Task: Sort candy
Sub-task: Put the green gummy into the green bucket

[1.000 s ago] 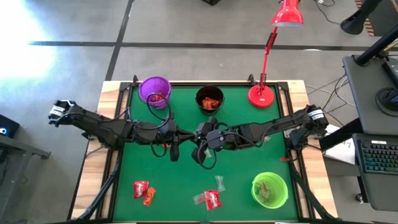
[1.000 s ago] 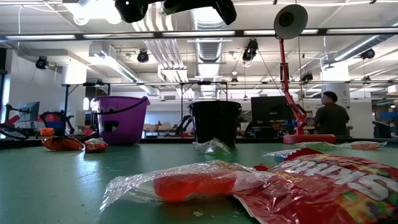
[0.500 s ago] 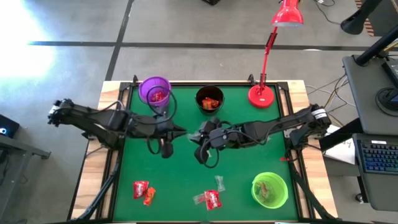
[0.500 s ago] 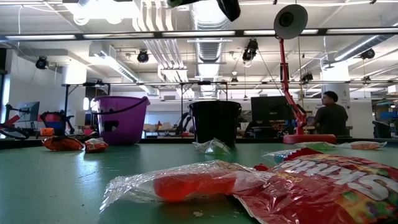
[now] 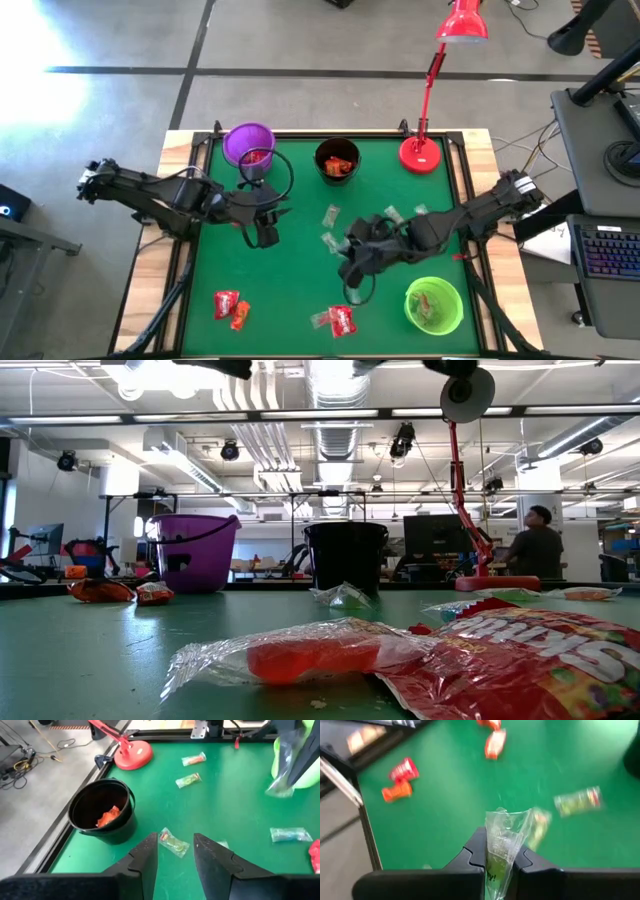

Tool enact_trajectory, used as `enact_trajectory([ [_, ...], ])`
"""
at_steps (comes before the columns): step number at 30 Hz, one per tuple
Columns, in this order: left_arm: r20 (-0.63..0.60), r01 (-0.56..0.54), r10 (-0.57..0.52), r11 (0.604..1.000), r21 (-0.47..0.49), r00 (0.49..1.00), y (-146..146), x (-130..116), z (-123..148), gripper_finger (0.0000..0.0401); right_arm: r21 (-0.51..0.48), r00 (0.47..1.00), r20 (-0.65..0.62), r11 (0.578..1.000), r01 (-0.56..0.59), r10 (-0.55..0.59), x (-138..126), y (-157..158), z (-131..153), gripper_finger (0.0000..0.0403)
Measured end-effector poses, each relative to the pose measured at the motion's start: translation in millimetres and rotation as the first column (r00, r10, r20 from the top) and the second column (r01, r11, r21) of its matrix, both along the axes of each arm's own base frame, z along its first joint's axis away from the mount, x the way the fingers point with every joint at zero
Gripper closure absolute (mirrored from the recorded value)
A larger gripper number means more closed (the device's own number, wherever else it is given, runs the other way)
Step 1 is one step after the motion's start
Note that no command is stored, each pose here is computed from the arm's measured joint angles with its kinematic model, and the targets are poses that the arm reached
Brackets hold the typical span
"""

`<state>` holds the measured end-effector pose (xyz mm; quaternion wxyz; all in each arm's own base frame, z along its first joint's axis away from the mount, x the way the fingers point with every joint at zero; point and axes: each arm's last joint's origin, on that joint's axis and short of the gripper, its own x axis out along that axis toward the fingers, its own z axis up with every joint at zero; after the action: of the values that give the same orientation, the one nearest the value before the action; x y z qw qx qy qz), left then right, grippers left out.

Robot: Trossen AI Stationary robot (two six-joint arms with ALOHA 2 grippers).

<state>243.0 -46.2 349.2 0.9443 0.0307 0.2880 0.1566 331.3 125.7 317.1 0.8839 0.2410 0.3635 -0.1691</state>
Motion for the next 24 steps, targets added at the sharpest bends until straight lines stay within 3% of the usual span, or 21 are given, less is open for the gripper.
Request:
enact_trajectory([
  [8,-0.034,0.0,0.001,1.0,0.01,0.999,0,0,-12,0.0292,0.049,0.97,-0.208,0.989,0.139,-0.126,-36,27,-14,0.039],
  [17,-0.034,0.009,-0.008,0.999,0.031,0.999,0,1,-12,0.0292,0.18,0.953,-0.235,0.955,0.237,-0.192,-74,77,-16,0.039],
  [24,-0.035,0.009,-0.008,0.999,0.031,0.999,0,1,-12,0.0292,0.255,0.905,-0.316,0.893,0.37,-0.285,-117,111,-19,0.039],
])
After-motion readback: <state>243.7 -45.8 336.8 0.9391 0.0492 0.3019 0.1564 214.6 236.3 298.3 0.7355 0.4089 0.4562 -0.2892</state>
